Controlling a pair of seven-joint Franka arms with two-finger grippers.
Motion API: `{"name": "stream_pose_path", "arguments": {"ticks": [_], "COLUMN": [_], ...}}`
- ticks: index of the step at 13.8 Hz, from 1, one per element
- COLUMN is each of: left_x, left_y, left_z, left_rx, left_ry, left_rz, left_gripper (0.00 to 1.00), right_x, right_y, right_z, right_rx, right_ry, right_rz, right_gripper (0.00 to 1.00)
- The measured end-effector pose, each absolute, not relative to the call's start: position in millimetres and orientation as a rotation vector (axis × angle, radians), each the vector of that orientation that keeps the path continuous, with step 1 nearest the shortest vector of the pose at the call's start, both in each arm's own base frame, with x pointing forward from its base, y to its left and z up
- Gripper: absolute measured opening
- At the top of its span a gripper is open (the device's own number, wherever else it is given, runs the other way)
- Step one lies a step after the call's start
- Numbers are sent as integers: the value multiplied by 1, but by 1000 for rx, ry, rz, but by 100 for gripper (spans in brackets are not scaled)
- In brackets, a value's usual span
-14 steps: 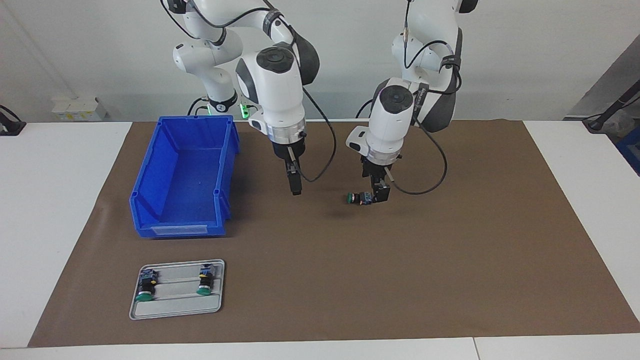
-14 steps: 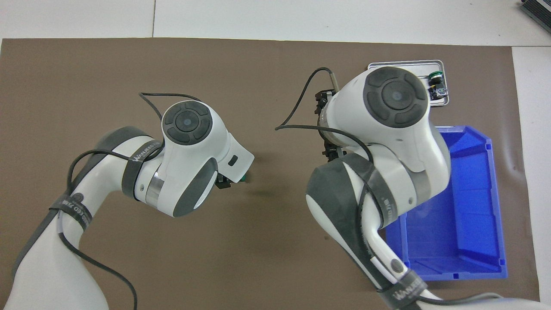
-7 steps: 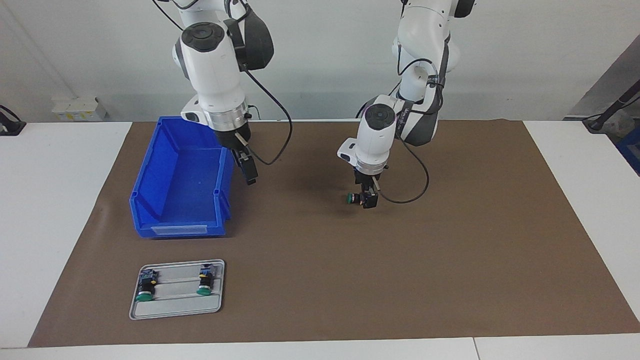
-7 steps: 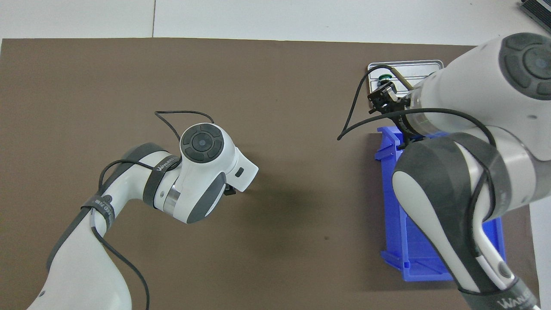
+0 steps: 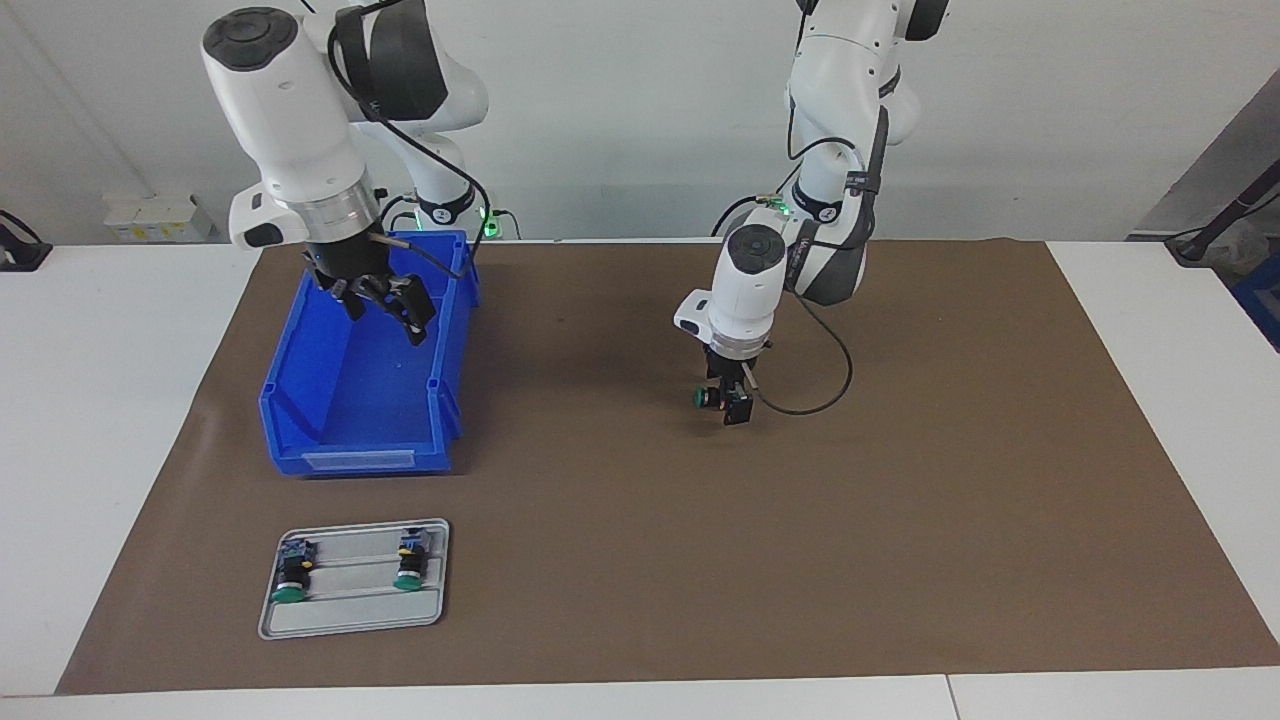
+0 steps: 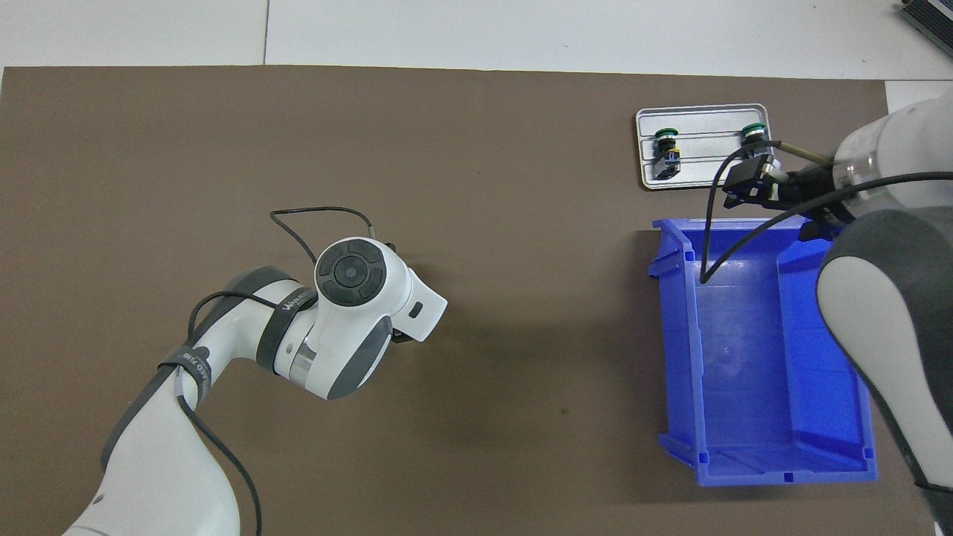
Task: Place and press button with both arms
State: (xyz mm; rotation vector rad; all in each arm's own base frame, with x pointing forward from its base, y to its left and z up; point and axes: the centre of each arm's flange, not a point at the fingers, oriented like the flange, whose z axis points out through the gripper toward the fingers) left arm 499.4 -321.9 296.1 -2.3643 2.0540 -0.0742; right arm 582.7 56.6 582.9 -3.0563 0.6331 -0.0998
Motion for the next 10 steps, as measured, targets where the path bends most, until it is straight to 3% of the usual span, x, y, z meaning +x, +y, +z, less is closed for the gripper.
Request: {"name": "stream_pose_path", "arguments": {"ticks": [10], "left_x": [491], "left_y": [-333], "left_z": [289], "left_rx": [-2372], "left_ry": [2041], "left_rz": [-116], "left_gripper": [92], "right_x": [565], "right_y": [16], "right_z": [625], "right_rx": [-3187], "right_ry": [35], "right_rz": [-103], "right_gripper": [98]}}
